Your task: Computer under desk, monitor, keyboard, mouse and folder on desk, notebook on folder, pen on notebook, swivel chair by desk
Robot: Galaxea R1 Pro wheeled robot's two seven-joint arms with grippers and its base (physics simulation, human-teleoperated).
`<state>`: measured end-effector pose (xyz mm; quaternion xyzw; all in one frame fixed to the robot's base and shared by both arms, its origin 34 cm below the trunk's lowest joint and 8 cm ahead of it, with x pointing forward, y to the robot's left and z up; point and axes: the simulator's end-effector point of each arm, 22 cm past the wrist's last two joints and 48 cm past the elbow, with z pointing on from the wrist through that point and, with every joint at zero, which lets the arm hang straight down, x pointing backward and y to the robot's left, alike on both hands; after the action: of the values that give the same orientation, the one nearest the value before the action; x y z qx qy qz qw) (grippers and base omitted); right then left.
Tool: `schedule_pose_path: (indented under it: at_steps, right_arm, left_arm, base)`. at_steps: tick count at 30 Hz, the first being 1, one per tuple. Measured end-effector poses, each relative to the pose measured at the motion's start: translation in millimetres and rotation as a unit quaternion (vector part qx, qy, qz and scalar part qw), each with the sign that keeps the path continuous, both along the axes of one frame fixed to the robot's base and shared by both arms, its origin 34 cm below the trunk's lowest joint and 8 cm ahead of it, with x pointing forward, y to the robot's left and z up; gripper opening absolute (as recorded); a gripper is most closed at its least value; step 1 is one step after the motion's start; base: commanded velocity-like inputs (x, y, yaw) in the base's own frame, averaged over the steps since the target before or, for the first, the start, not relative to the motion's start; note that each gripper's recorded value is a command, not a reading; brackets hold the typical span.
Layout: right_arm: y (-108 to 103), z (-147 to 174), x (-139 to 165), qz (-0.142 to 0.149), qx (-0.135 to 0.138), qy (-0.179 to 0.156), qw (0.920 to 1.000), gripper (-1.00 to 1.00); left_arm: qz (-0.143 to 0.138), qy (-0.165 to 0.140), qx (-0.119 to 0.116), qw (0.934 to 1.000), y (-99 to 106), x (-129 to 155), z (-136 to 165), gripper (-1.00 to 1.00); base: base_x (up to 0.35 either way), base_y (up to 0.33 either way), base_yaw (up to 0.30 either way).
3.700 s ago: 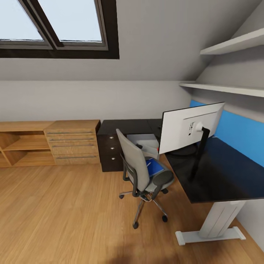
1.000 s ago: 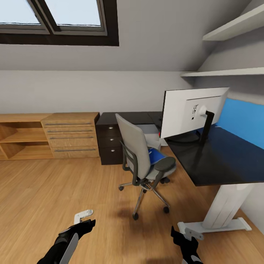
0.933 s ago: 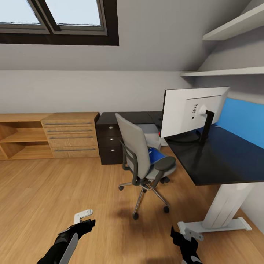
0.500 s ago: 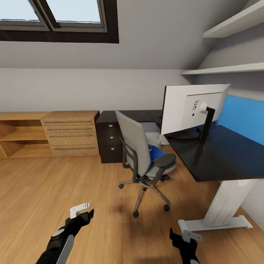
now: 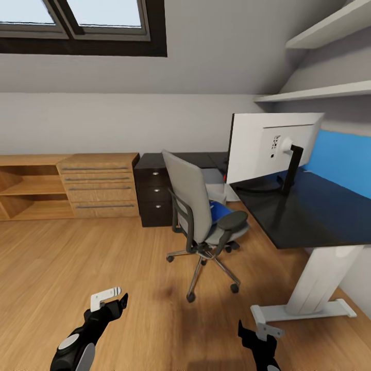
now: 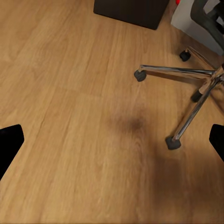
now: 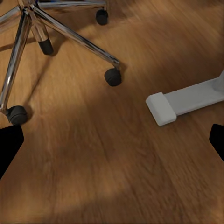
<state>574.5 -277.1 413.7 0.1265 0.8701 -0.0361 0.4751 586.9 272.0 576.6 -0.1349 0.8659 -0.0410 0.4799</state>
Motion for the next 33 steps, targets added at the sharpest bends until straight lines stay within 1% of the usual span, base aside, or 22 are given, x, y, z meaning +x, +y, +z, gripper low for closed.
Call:
schedule_pose_path:
  at_steps: [12, 33]
  right_arm:
    - [2.3, -22.8, -3.6, 0.001, 0.000, -0.008, 1.0000, 1.00]
    - [0.3, -68.3, -13.9, 0.000, -0.001, -0.009, 1.0000, 1.00]
  left_arm:
    - [0.001, 0.001, 0.001, 1.0000, 0.8, -5.7, -25.8, 1.00]
    - [0.000, 0.000, 0.000, 1.0000, 0.2, -15.9, -71.3, 1.00]
  base:
    - [0.000, 0.000, 0.000]
    - [0.000, 0.000, 0.000]
